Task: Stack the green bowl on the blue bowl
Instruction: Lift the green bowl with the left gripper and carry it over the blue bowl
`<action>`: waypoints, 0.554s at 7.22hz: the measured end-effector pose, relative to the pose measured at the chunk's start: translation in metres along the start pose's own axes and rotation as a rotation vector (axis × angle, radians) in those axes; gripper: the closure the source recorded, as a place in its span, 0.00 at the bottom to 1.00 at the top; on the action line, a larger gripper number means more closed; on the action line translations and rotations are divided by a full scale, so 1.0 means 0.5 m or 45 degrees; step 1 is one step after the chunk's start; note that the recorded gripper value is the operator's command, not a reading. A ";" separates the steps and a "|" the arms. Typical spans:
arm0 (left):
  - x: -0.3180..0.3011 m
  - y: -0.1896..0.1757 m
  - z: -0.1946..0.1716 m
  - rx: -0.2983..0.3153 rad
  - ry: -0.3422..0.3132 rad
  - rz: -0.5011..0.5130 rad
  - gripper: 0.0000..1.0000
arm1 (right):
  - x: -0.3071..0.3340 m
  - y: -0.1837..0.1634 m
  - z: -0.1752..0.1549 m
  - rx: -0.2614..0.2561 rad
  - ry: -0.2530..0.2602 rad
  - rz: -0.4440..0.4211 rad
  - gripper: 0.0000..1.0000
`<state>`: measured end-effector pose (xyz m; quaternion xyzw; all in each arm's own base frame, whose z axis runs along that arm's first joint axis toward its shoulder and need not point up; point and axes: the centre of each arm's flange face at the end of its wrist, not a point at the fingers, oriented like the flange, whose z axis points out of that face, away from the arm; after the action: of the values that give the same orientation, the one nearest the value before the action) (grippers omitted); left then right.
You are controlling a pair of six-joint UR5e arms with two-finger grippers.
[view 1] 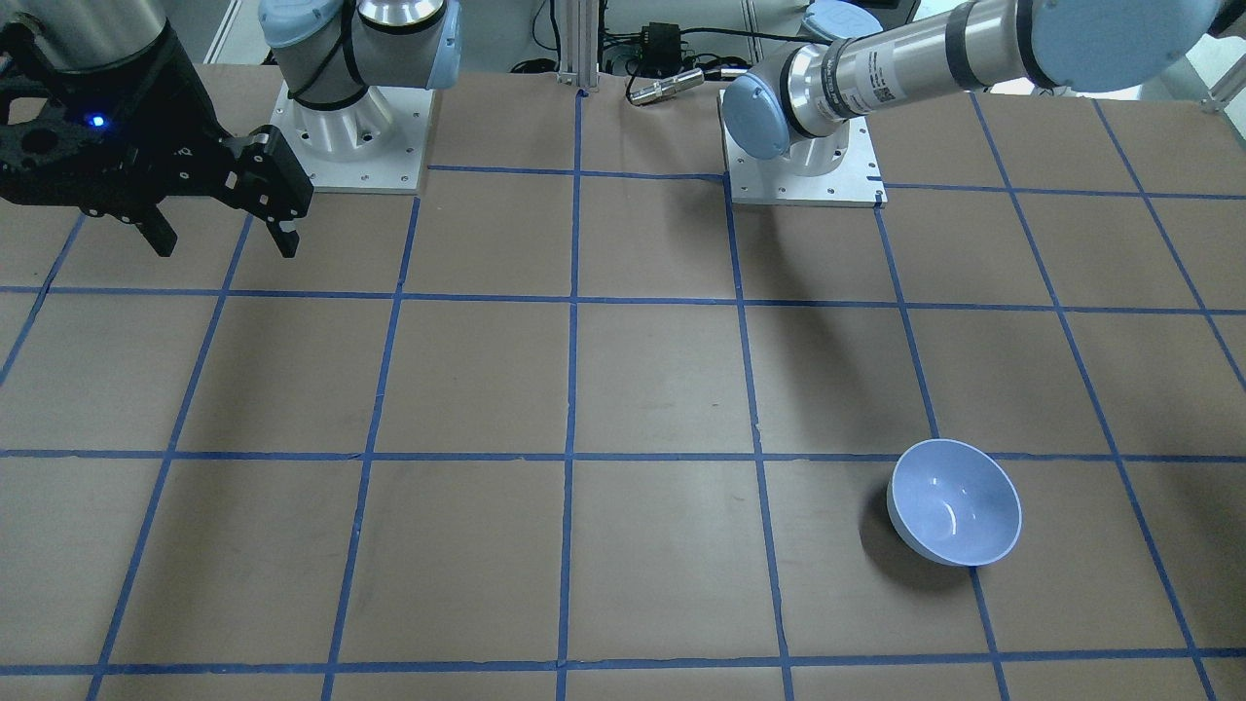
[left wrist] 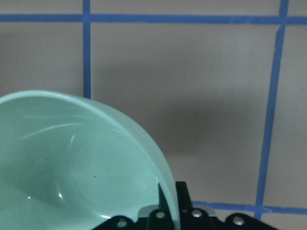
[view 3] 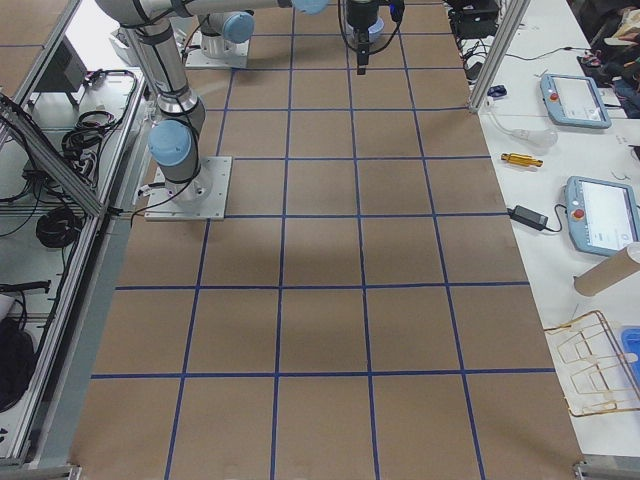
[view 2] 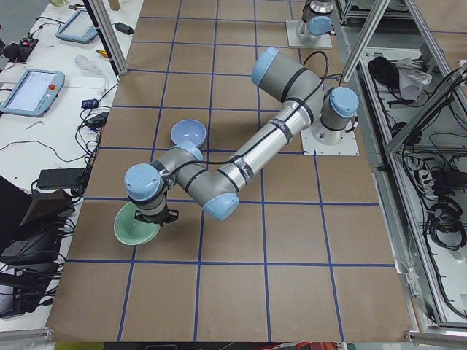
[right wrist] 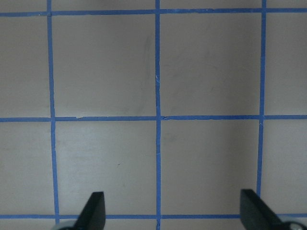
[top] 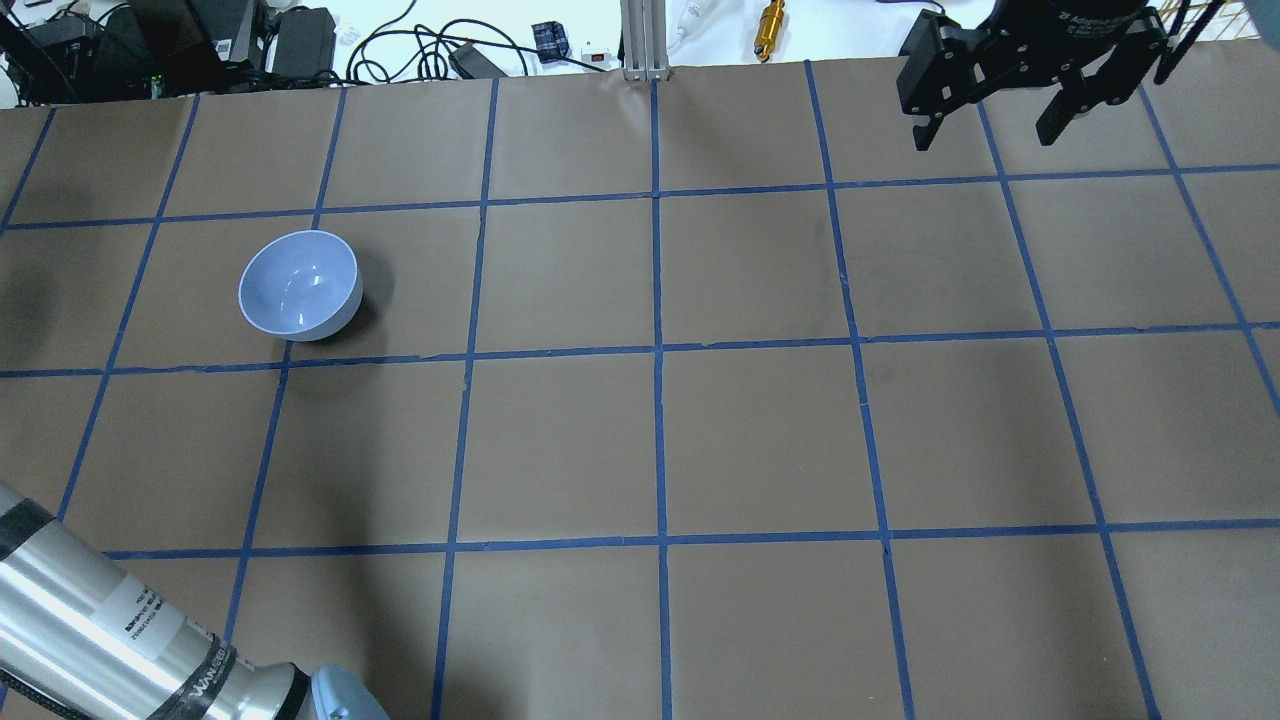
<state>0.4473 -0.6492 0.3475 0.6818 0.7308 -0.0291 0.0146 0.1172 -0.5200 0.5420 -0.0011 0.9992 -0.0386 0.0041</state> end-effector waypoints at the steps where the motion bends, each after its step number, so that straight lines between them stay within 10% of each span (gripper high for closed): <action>1: 0.029 -0.088 -0.032 0.024 0.025 -0.014 1.00 | 0.000 0.000 0.000 0.000 0.000 0.001 0.00; 4: 0.129 -0.392 -0.055 0.058 0.068 0.030 1.00 | 0.000 0.000 0.000 0.000 0.000 0.002 0.00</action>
<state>0.2479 -0.5966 0.3757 0.6910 0.7221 -0.0271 -0.0201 0.1172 -0.5200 0.5420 -0.0004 0.9992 -0.0386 0.0041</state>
